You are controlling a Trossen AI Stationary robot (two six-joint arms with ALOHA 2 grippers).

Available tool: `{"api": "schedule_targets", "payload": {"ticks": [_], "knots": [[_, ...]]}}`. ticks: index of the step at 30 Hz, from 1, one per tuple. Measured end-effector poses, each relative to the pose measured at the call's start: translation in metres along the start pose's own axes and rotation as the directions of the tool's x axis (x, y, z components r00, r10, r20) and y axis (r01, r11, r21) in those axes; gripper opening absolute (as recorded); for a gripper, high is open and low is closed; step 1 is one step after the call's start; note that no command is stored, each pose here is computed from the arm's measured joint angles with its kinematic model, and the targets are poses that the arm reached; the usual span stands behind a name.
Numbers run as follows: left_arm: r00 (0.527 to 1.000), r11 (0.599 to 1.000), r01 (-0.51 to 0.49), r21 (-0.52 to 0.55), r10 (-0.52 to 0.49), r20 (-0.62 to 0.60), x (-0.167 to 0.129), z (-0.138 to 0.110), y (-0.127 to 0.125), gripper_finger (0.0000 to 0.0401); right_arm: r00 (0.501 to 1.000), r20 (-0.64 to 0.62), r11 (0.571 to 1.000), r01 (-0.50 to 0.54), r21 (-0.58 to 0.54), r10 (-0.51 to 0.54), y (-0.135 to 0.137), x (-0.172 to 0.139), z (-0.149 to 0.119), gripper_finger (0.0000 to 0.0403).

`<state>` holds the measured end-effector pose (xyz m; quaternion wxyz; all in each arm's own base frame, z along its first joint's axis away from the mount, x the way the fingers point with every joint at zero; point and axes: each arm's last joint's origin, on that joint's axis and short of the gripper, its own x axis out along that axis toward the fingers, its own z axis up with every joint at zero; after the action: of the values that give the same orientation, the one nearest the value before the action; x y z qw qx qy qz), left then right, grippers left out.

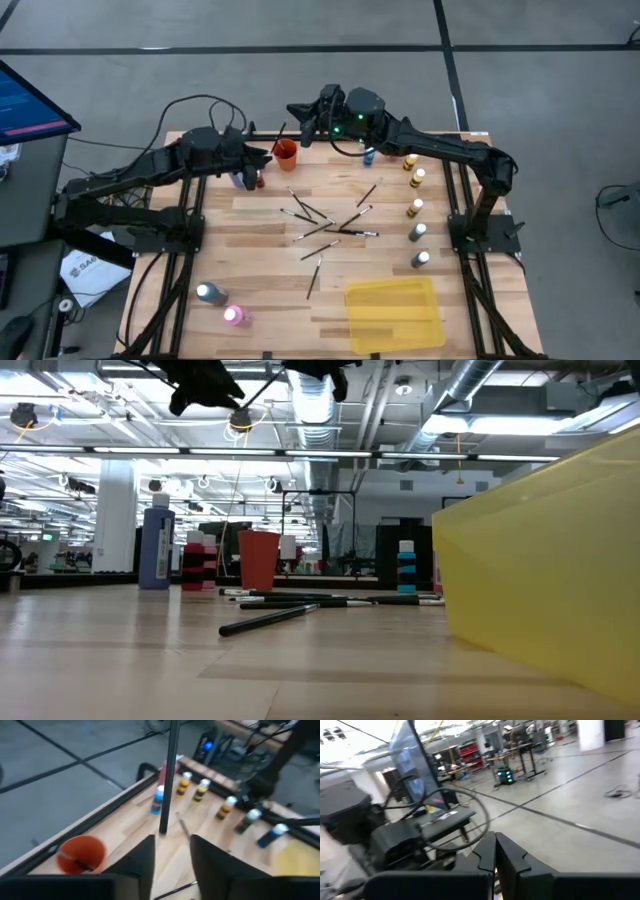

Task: Pick & Place Paint Supplies
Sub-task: Put the black paint brush into the orange cup

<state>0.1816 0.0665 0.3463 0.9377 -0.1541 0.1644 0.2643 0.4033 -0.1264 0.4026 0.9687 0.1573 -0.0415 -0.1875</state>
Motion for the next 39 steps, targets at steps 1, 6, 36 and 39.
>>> {"api": "schedule_targets", "payload": {"ticks": [1, 6, 36, 39], "knots": [[1.000, 1.000, -0.020, 0.004, 0.020, -0.005, 0.000, -0.001, 0.001, 0.0133, 1.000, 0.006, 1.000, 0.016, -0.008, -0.016, -0.002, 0.000, 0.001, 0.0000], [0.995, 0.997, -0.080, 0.022, 0.081, -0.060, 0.000, -0.007, 0.004, 0.0178, 0.996, 0.028, 0.995, 0.089, -0.047, -0.087, -0.019, 0.004, 0.003, 0.0000], [0.991, 0.991, -0.129, 0.028, 0.129, 0.019, -0.030, -0.004, 0.010, 0.0186, 0.911, -0.111, 0.889, 0.351, -0.296, -0.397, -0.073, 0.080, -0.141, 0.0000], [0.991, 0.991, -0.129, 0.028, 0.129, 0.019, -0.030, -0.004, 0.010, 0.0186, 0.908, -0.120, 0.885, 0.352, -0.304, -0.402, -0.074, 0.081, -0.143, 0.0001]]}}
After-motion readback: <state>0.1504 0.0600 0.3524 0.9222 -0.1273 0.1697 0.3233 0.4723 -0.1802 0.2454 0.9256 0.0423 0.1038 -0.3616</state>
